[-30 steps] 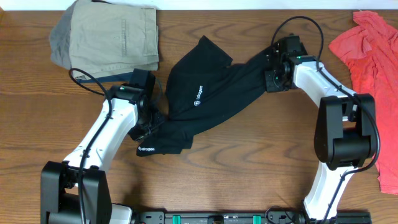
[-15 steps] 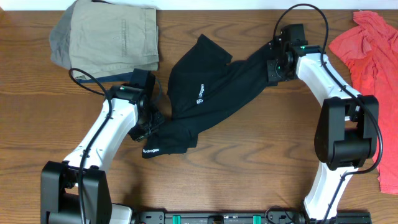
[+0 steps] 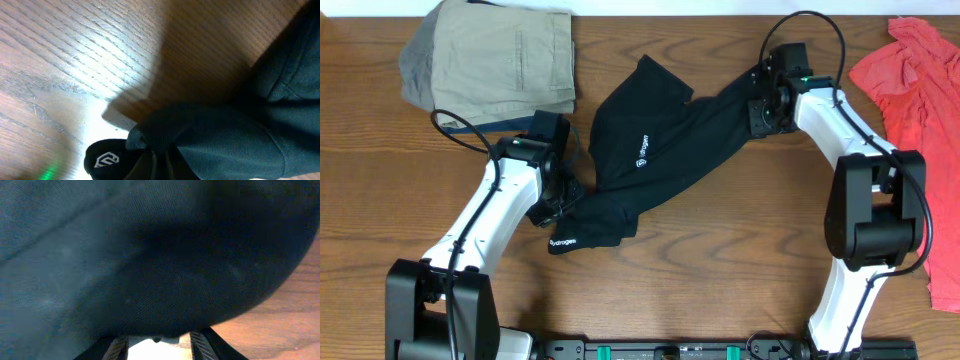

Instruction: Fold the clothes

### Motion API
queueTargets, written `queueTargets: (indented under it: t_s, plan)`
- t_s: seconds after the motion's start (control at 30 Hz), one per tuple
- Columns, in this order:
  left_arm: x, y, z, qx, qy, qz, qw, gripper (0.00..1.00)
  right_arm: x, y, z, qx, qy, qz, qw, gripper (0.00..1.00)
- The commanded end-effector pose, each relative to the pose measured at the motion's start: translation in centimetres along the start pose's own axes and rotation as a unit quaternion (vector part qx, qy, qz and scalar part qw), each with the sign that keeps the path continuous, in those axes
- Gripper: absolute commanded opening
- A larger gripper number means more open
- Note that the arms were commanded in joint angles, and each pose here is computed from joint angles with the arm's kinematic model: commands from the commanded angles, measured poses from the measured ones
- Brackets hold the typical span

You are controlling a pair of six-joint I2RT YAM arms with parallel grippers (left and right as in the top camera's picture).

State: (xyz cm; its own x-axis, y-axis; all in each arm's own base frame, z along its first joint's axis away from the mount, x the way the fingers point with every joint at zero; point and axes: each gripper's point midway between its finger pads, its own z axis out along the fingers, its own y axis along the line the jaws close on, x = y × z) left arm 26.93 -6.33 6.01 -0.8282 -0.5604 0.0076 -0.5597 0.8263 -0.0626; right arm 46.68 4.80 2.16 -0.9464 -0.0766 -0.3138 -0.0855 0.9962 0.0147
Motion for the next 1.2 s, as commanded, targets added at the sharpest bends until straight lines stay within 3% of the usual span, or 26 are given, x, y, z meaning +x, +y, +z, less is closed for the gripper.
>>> queueTargets:
  t_s: [0.0,0.3,0.5,0.83,1.17]
  plan:
    - [0.1,0.5,0.3,-0.012,0.001,0.001,1.000,0.06,1.1,-0.9,1.3,0.016,0.020,0.005,1.000,0.38]
    - [0.1,0.5,0.3,-0.012,0.001,0.001,1.000,0.07,2.6,-2.3,0.7,0.037,0.050,0.003,0.998,0.31]
    - [0.1,0.5,0.3,-0.012,0.001,0.001,1.000,0.06,3.9,-2.5,0.7,0.030,0.075,-0.015,0.997,0.36]
    - [0.1,0.5,0.3,-0.012,0.001,0.001,1.000,0.06,2.1,-0.3,1.3,-0.032,0.034,-0.014,0.999,0.42]
    - [0.1,0.4,0.3,-0.011,-0.001,0.001,1.000,0.06,2.8,-0.3,2.1,-0.034,0.033,-0.012,0.999,0.43]
